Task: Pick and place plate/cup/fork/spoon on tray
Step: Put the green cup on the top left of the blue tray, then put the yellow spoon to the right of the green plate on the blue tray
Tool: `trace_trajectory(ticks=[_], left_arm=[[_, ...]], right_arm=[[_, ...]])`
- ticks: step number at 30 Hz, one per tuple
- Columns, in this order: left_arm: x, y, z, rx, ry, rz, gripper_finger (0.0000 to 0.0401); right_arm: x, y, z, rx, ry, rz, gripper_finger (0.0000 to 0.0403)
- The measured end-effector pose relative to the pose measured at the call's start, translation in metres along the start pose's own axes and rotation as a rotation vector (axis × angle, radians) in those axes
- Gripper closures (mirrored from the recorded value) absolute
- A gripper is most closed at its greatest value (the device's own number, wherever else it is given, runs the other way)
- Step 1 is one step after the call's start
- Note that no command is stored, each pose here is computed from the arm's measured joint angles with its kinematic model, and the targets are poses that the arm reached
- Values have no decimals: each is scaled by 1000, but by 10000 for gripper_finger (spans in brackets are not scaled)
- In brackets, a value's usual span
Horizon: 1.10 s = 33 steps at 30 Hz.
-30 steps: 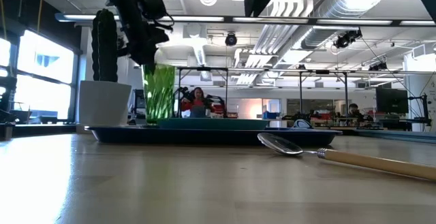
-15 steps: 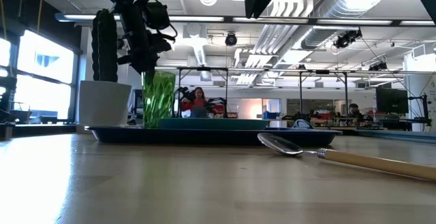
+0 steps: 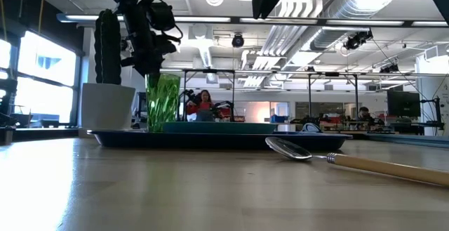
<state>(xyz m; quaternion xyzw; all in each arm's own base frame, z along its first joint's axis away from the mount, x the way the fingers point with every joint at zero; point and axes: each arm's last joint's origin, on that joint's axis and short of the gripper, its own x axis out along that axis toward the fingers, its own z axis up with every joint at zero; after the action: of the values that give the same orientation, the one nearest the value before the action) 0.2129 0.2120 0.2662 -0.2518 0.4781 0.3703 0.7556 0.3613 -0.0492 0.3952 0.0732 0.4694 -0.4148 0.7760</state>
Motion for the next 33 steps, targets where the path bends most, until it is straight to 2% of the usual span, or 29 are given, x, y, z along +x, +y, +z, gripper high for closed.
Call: trace_trajectory(ticks=[13, 19, 30, 33], left_arm=[[-4, 0, 2, -8, -32, 1, 322], [-13, 1, 1, -10, -66, 6, 318], [-43, 3, -3, -8, -169, 6, 320], [-56, 3, -7, -7, -207, -18, 320]], right_arm=[[0, 0, 0, 0, 0, 0, 281], [0, 0, 0, 0, 2, 3, 281], [-1, 2, -1, 33, 27, 44, 281], [-3, 6, -3, 54, 54, 91, 281]])
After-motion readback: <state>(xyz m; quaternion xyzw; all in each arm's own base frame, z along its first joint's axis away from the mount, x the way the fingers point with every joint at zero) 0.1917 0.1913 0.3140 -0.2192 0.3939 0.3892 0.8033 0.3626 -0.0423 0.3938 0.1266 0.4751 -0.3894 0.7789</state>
